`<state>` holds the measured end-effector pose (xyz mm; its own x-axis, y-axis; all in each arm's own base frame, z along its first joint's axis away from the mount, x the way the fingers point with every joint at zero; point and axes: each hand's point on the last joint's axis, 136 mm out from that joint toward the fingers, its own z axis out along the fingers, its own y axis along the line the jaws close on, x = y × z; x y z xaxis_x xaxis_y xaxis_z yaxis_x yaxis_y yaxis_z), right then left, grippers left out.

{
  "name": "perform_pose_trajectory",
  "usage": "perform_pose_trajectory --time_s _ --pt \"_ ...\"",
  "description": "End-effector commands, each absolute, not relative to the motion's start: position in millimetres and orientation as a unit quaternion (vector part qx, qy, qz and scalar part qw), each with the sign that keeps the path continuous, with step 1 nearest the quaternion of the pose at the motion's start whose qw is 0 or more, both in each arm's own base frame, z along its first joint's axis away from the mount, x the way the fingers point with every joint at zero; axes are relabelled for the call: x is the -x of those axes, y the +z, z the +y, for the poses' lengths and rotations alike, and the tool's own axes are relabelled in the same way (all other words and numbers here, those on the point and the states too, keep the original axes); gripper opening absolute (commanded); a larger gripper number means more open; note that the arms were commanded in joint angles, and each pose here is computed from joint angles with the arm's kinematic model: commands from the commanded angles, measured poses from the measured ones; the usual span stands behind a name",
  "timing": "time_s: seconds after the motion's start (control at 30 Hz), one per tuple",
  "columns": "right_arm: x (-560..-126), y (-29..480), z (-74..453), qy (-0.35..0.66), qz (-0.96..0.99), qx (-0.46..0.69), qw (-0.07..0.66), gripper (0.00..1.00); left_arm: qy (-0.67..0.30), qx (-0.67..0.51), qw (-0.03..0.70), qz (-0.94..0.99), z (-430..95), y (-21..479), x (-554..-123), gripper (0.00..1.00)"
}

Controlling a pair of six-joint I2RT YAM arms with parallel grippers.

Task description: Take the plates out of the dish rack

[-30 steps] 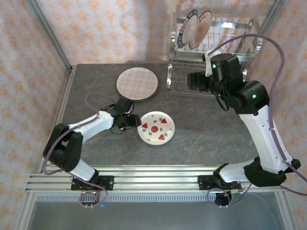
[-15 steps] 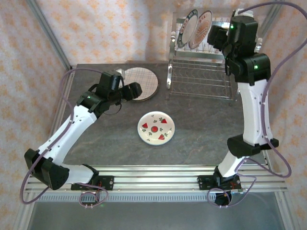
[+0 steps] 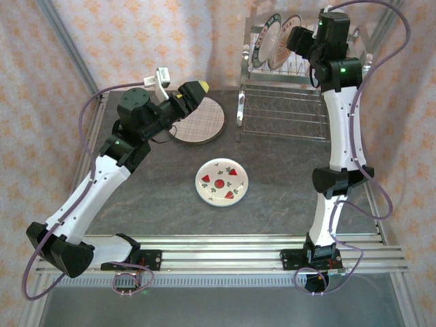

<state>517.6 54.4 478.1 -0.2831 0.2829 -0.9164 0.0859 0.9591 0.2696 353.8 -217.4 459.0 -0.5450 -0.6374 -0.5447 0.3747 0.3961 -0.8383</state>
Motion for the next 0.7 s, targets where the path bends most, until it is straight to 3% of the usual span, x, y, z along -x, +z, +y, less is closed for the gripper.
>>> perform_pose_trajectory --time_s 0.0,0.53,0.67 --pt "-526.9 496.8 57.3 0.107 0.771 -0.116 0.617 0.75 -0.581 0.080 0.485 0.649 -217.2 495.0 -338.7 0.72" --pt "-555.3 469.8 61.5 0.104 0.779 -0.127 0.605 0.41 -0.575 0.085 0.483 0.655 -213.8 487.7 -334.6 0.73" --pt "-556.6 468.5 65.6 0.090 0.779 -0.125 0.608 0.38 -0.576 0.084 0.483 0.654 -214.7 487.6 -334.6 0.73"
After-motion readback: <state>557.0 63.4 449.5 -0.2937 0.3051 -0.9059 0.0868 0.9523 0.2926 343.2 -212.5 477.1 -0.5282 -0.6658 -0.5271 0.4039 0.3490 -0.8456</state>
